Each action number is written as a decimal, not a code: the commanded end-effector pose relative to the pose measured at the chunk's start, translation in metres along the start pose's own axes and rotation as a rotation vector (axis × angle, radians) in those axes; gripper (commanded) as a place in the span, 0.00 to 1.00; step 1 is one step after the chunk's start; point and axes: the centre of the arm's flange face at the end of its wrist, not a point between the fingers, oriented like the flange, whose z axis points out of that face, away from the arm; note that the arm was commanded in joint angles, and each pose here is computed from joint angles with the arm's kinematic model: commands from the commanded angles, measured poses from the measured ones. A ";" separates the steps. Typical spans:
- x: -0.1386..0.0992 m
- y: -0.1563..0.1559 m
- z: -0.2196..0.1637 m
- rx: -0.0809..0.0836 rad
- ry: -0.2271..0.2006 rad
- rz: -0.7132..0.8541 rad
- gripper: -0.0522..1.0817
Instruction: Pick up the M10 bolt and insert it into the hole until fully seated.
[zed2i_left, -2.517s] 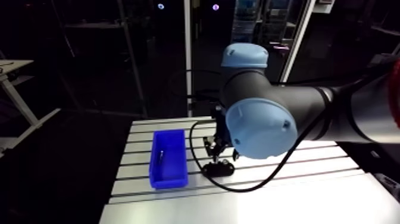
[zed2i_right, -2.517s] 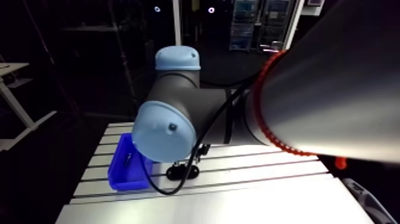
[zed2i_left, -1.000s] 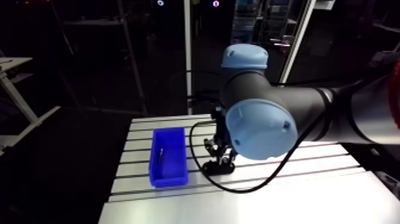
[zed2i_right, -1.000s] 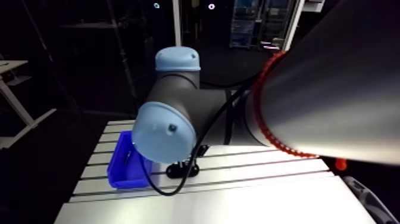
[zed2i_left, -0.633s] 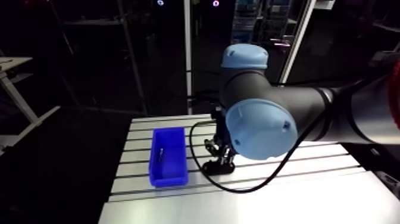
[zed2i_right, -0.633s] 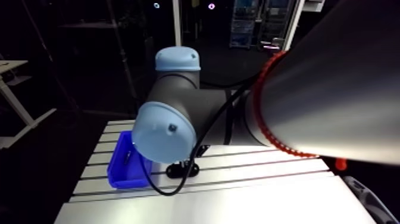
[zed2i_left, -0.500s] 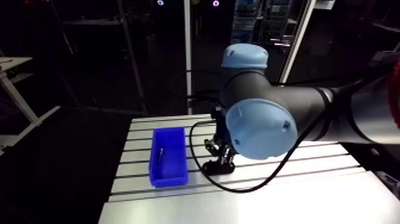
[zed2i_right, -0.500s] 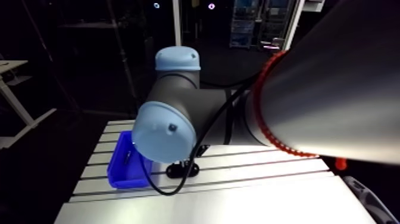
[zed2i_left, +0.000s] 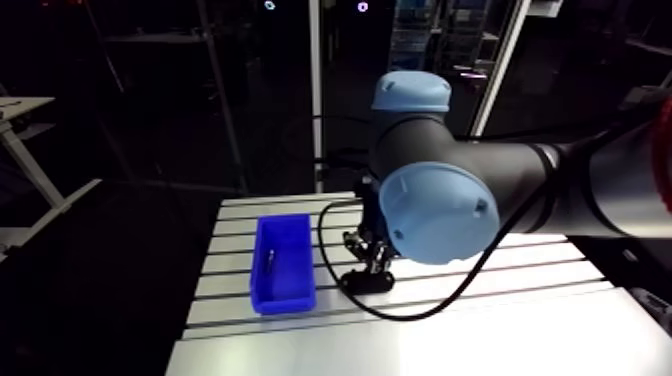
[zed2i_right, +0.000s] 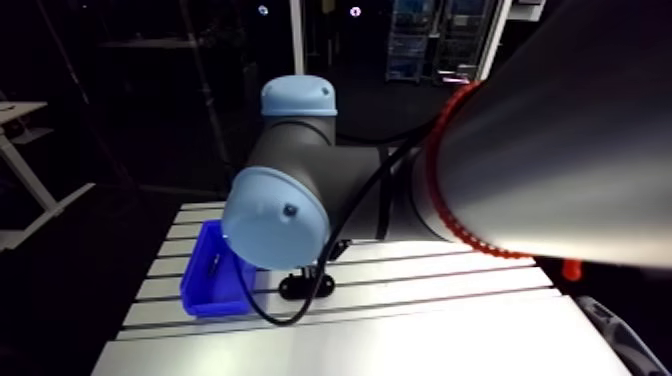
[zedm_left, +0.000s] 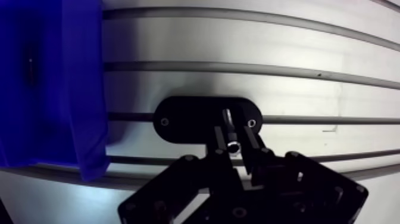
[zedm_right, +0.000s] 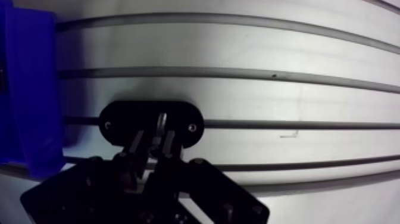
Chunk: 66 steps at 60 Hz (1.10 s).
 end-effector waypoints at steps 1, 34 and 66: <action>0.006 0.001 -0.012 0.000 0.022 -0.004 0.76; 0.039 0.021 -0.106 -0.008 0.033 0.022 0.96; 0.150 0.065 -0.175 0.040 -0.148 0.038 1.00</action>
